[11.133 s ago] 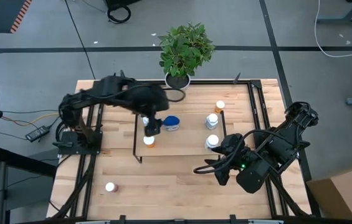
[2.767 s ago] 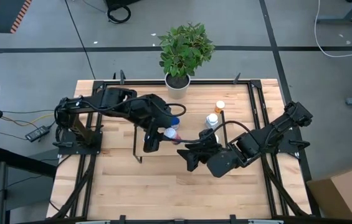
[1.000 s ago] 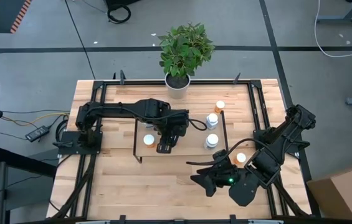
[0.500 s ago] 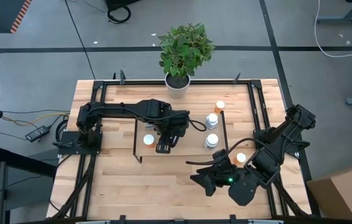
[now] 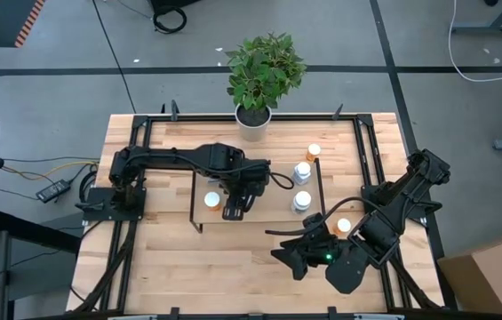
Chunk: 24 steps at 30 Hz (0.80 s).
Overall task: Pick and place medicine bottles onto shelf by color
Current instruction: Put the pink pill bottle on the shelf
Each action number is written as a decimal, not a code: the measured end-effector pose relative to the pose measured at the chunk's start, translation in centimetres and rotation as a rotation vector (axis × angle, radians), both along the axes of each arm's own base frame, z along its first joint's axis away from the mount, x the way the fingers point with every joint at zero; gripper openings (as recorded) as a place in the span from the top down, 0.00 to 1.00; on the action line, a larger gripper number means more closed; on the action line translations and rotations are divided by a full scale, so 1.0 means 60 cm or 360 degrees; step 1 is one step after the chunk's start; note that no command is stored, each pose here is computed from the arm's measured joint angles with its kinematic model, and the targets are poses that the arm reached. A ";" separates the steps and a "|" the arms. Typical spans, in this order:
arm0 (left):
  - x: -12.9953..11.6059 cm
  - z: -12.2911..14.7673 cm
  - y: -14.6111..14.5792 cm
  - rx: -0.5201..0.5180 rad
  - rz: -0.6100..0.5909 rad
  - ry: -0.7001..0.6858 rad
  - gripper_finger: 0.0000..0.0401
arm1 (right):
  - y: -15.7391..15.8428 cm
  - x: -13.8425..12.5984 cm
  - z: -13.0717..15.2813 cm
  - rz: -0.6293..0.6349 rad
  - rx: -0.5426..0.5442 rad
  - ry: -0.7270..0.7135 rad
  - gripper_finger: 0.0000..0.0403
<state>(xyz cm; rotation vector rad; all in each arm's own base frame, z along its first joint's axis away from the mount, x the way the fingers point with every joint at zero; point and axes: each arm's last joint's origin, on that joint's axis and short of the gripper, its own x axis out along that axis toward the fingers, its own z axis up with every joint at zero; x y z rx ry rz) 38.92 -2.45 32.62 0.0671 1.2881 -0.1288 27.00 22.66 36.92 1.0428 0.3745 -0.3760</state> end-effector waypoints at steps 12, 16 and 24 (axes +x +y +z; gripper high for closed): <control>-0.002 -0.001 -0.001 -0.0010 0.0008 0.0024 0.44 | 0.000 0.000 0.000 0.0001 0.0000 0.0000 0.36; -0.001 -0.001 -0.001 -0.0010 0.0009 0.0021 0.42 | 0.000 0.000 0.000 0.0001 0.0000 0.0000 0.36; -0.001 -0.001 -0.001 -0.0009 0.0012 0.0016 0.30 | 0.000 0.000 0.000 -0.0003 0.0008 -0.0003 0.36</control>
